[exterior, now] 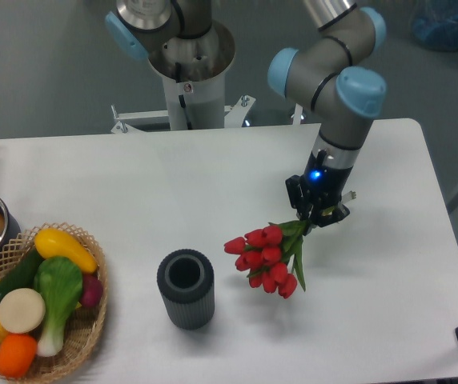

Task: Pick up the flowers from the table
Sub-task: 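Lift the red tulip bunch up off the table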

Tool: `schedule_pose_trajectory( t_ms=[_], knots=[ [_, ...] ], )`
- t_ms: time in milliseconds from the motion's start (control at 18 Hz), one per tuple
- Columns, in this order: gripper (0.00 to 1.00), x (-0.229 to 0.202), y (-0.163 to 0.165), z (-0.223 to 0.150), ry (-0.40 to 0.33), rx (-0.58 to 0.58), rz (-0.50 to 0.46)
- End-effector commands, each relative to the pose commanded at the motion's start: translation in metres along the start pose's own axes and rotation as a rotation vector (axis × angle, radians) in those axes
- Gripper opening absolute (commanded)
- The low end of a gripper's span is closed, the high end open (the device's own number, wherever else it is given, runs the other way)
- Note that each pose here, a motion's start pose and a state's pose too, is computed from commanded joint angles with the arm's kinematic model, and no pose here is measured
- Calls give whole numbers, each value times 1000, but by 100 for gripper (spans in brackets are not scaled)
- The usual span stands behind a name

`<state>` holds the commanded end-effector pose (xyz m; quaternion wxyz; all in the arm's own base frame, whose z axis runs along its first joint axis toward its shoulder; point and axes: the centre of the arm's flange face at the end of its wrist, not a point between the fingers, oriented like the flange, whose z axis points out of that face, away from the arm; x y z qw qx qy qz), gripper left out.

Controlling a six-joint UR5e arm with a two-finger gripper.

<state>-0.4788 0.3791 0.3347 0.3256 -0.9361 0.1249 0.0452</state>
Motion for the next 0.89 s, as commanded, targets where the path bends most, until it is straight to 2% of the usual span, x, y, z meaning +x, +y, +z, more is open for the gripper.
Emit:
schedule_pose_trajectory(
  t_ms=[111,333,889],
  knots=[
    [0,-20,-28,-24,-40,85,-56],
    [0,-41,-65,-58,-53,251,-147],
    [0,-50,-60,-71,-75,270,-150]
  ],
)
